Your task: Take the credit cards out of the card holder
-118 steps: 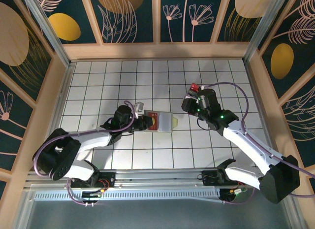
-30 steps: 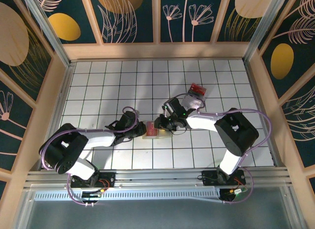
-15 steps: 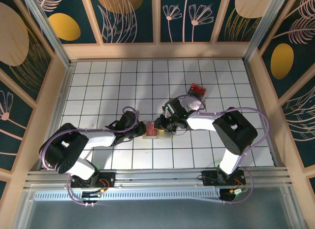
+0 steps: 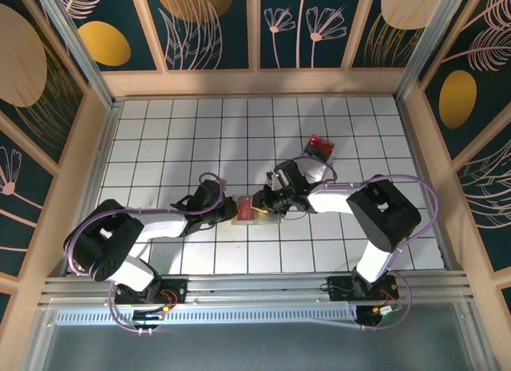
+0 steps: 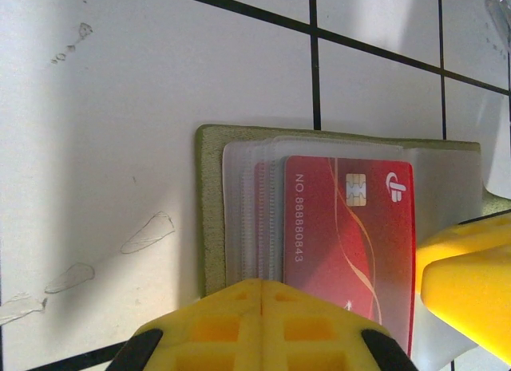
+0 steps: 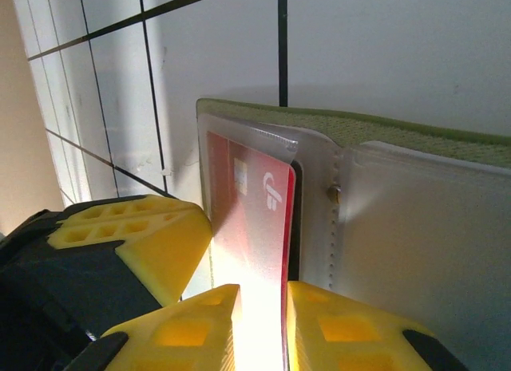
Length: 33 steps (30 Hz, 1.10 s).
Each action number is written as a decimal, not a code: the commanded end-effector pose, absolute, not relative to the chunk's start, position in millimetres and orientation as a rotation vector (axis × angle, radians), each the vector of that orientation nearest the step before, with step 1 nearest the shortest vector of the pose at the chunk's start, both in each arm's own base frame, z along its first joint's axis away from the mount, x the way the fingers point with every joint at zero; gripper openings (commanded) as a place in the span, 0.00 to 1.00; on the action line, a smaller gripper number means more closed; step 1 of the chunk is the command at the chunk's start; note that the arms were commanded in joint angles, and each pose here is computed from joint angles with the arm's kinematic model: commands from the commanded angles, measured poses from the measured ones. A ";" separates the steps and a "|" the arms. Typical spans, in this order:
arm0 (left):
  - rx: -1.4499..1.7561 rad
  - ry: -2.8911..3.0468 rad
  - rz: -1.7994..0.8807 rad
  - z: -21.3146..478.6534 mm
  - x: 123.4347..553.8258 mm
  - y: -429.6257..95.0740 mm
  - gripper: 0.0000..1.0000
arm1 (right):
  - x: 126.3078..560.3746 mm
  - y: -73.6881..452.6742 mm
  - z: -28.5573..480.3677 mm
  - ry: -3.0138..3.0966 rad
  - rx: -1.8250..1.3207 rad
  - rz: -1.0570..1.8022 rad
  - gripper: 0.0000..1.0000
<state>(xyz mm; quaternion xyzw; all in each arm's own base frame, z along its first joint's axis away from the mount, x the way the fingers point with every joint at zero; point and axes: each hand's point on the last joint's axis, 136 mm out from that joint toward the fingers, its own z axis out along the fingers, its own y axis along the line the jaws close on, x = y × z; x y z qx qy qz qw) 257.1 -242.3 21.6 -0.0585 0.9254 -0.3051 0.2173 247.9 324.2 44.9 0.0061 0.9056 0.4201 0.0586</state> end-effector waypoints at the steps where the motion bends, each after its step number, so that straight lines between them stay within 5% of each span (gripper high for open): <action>1: -0.171 2.629 -0.832 6.4 244.5 -239.6 0.06 | 250.9 331.8 71.3 2.650 -0.014 1.392 0.20; 33: -0.165 2.620 -0.860 9.2 246.5 -244.3 0.05 | 250.4 339.9 51.5 2.710 0.021 1.344 0.24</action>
